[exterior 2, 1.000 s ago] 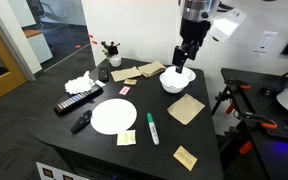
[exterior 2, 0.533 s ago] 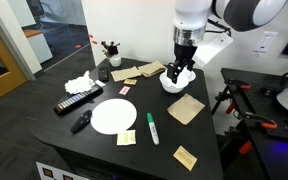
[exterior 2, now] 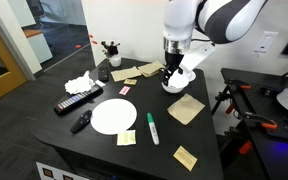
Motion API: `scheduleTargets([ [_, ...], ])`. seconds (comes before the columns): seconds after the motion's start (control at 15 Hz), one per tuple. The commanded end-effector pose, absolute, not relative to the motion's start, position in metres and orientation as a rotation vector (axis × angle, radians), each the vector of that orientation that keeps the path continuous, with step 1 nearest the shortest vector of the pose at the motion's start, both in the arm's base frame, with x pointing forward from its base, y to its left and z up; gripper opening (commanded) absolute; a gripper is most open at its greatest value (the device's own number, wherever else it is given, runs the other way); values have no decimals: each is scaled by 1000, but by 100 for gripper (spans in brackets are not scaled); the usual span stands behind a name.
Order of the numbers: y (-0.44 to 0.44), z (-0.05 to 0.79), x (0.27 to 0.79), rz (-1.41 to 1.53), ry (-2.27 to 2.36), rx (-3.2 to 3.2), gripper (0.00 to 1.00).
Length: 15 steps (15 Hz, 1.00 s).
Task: Move the white bowl to the right, then put the green marker in the bowl
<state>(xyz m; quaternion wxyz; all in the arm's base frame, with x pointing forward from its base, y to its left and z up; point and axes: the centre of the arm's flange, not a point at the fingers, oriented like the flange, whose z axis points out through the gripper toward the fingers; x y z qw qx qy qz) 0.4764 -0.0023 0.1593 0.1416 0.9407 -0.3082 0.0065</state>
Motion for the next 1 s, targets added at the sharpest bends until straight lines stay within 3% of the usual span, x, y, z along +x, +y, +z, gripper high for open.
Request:
scheduleTargets([
  [0.0, -3, 157, 478, 17, -889, 2714, 100],
  [0.93, -36, 110, 535, -23, -1031, 2696, 100],
])
